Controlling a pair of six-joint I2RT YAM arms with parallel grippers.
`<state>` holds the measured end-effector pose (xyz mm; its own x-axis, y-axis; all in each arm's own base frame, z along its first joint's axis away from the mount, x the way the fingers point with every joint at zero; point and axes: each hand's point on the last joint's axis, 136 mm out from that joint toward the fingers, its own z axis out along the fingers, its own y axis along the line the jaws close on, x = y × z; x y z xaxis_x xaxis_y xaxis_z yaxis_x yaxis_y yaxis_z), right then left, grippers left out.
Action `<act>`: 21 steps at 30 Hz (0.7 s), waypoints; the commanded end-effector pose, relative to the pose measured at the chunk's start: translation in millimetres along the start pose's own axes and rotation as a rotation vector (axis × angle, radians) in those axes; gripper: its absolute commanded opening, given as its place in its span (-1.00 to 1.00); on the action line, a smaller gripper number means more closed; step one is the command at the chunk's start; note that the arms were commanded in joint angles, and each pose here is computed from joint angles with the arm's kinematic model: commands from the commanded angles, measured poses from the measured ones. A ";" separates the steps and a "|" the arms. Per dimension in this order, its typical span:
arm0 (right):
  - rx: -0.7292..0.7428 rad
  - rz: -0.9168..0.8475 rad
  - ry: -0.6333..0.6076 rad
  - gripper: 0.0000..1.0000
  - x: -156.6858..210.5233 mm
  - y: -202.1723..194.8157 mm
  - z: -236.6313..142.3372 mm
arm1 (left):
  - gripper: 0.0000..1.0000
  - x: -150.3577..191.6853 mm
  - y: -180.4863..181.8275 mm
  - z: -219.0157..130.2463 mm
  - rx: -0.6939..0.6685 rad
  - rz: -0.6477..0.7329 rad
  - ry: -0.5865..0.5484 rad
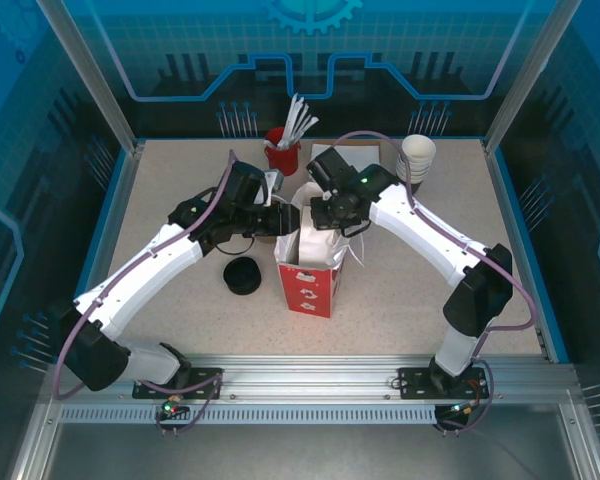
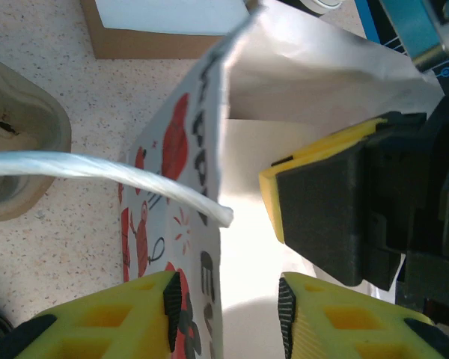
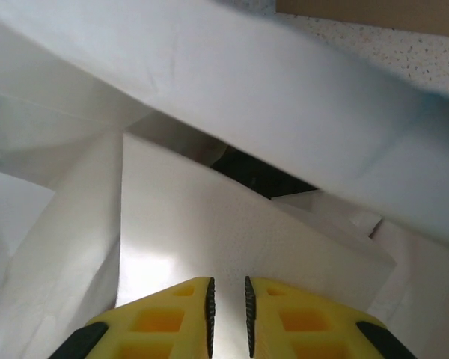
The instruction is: Pack the takeout coffee
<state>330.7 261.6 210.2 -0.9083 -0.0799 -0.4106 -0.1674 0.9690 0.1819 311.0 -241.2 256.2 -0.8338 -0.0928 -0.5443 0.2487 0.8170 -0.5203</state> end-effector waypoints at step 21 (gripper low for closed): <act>-0.224 -0.029 -0.294 -0.42 -55.1 6.3 -141.9 | 0.11 -48.6 -39.6 -97.4 0.060 0.121 -0.247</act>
<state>332.4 258.2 326.5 -0.8089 -0.0207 -0.5875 -0.2712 0.8998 0.3417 293.8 -232.4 336.0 -0.7428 -0.1228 -0.6582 0.3504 0.7663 -0.5384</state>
